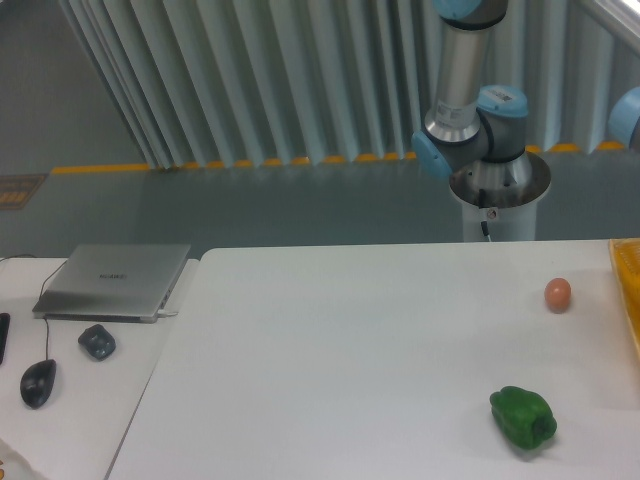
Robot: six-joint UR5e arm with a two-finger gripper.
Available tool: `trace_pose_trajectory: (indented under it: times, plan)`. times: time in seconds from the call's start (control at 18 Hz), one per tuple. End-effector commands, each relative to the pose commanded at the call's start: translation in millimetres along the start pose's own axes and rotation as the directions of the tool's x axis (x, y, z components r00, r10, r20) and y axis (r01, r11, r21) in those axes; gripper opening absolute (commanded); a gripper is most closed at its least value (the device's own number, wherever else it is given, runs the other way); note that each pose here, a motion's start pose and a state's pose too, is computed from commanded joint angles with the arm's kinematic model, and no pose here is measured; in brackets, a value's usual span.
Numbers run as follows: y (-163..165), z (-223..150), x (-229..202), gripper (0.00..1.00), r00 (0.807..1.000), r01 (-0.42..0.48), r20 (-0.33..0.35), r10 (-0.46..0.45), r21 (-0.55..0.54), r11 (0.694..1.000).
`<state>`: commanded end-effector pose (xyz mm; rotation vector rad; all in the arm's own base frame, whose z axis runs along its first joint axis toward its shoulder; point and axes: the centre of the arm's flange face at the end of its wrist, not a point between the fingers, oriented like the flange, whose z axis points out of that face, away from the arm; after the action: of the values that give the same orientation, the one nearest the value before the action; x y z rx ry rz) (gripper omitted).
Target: Place the yellow pepper in a basket
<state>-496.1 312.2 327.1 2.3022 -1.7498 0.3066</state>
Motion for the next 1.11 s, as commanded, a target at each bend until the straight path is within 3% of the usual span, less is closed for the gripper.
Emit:
trace_pose_trajectory:
  times: [0.5, 0.67, 0.78, 0.89, 1.11]
  plan:
    - [-2.1, -9.7, -0.4, 1.00, 0.999, 0.010, 0.045, -0.011, 0.015, 1.000]
    - [-11.7, -24.1, -6.5, 1.00, 0.986, 0.060, 0.150, -0.077, 0.115, 0.992]
    - [-20.2, -37.4, -9.3, 1.00, 0.959, 0.156, 0.206, -0.195, 0.189, 0.969]
    - [-41.6, -64.4, -24.6, 1.00, 0.918, 0.252, 0.247, -0.310, 0.239, 0.938]
    - [-92.9, -96.7, -55.4, 1.00, 0.838, 0.424, 0.233, -0.493, 0.291, 0.858]
